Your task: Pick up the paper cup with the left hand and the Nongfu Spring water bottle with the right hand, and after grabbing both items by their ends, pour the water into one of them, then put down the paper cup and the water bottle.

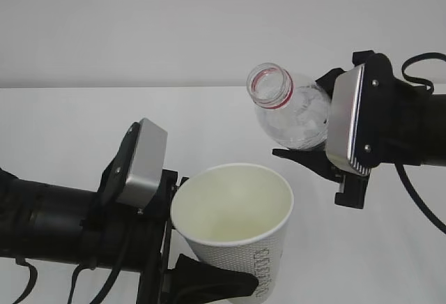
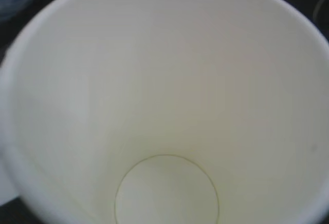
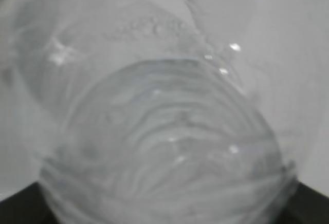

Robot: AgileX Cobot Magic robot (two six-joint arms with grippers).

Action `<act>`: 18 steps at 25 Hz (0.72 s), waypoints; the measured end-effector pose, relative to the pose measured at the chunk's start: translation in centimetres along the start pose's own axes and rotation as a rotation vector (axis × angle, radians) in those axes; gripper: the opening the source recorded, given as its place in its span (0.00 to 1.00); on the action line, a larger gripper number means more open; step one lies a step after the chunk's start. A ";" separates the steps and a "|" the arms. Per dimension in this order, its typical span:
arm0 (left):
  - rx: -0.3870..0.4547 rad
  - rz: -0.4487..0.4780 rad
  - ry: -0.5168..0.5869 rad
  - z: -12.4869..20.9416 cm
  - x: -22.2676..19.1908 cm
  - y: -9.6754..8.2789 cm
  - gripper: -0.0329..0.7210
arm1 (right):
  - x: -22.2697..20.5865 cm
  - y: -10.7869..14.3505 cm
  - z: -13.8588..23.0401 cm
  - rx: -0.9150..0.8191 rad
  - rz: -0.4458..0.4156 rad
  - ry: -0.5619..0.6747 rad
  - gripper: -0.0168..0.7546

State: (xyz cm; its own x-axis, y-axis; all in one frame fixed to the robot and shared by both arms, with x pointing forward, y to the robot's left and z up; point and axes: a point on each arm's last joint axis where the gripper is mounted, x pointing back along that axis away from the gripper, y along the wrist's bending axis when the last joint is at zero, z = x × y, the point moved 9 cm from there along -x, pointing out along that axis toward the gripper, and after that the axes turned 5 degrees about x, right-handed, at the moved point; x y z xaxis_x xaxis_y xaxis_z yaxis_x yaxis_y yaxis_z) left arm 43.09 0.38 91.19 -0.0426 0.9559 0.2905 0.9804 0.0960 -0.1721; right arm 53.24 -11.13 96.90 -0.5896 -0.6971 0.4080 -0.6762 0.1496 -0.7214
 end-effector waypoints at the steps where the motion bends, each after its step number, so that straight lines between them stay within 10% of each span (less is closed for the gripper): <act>1: -0.005 -0.001 -0.004 -0.2 0.1 0.0 0.75 | 0.0 -0.1 0.0 0.008 0.006 0.000 0.70; 18: -0.012 -0.023 0.017 0.0 0.2 0.3 0.74 | 0.0 -1.2 0.3 0.178 0.066 0.025 0.70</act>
State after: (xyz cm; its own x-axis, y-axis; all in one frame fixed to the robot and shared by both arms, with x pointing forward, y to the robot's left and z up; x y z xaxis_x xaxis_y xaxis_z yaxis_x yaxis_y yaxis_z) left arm 43.36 0.57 91.18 -0.0620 0.9487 0.3102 0.9814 0.1145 -0.1542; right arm 54.20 -11.57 97.62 -0.6427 -0.6716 0.3687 -0.5479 0.0665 -0.8339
